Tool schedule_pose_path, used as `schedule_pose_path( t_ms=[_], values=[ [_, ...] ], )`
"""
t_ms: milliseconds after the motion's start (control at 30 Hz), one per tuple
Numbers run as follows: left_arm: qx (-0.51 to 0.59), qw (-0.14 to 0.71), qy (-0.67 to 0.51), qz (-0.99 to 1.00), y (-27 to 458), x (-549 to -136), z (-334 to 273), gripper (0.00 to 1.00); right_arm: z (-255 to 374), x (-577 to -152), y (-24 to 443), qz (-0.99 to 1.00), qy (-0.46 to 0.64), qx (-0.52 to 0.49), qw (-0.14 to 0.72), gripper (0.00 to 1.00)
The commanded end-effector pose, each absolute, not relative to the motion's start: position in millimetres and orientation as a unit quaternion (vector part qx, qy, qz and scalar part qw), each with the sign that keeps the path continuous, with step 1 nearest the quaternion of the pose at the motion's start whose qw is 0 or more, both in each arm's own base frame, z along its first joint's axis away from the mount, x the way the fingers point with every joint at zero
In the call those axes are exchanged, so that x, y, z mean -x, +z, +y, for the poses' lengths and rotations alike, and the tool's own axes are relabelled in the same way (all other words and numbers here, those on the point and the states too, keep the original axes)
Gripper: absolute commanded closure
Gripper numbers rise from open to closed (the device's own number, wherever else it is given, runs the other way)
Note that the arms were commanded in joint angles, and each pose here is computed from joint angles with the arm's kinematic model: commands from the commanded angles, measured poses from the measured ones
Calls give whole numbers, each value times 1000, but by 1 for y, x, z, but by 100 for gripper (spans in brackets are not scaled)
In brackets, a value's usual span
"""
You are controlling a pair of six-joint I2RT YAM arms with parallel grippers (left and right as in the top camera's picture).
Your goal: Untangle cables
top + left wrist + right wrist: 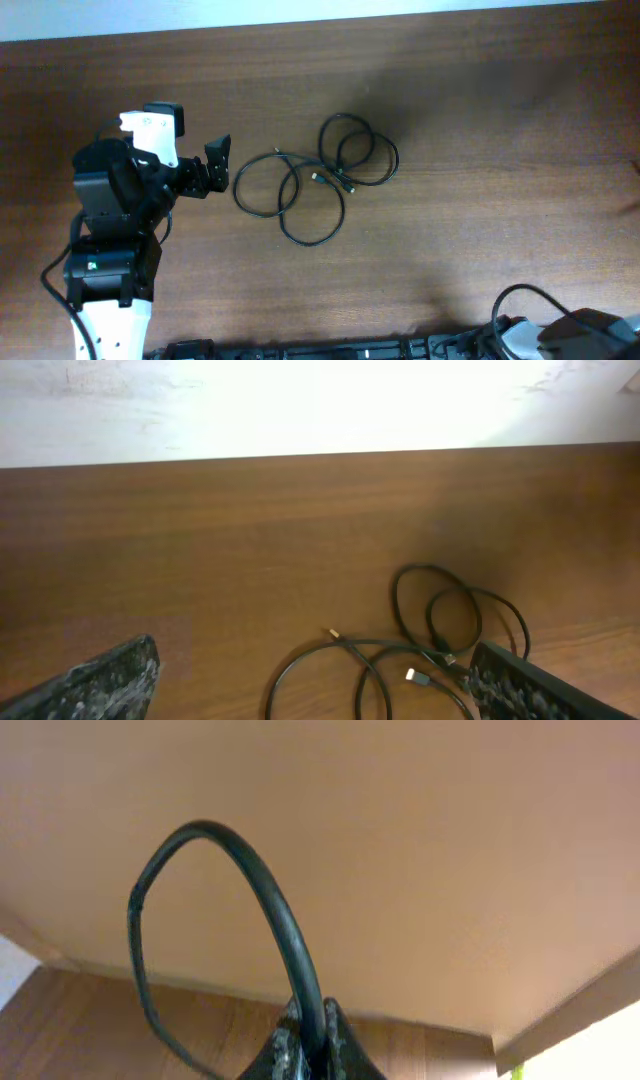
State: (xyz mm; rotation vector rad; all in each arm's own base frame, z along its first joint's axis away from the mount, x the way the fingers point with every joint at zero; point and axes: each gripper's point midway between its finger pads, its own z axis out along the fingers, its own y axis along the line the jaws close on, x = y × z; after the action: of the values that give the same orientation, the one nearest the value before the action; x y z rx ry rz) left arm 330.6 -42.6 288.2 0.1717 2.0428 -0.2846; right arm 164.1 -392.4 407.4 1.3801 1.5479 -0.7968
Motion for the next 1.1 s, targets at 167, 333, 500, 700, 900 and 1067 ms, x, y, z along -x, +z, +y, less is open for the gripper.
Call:
schedule_pose_path(
  t_ms=[167,333,500,700,900,1067],
  values=[
    [-77,513,-111,848,289,-331,-41,1,-405,-148,312,626,-221,-669,335,87],
    [-77,513,-111,848,289,-331,-41,1,-406,-162,265,659,-168,-675,286,74],
    [-77,513,-111,848,289,-331,-41,1,-385,-196,257,696,-62,-647,305,28],
    [-77,513,-111,848,289,-331,-41,1,-309,-288,257,808,48,-492,320,5],
    [-77,513,-111,848,289,-331,-41,1,-190,-380,230,890,113,-351,267,1],
    [-77,513,-111,848,289,-331,-41,1,-108,-416,183,933,148,-270,189,1]
  ],
)
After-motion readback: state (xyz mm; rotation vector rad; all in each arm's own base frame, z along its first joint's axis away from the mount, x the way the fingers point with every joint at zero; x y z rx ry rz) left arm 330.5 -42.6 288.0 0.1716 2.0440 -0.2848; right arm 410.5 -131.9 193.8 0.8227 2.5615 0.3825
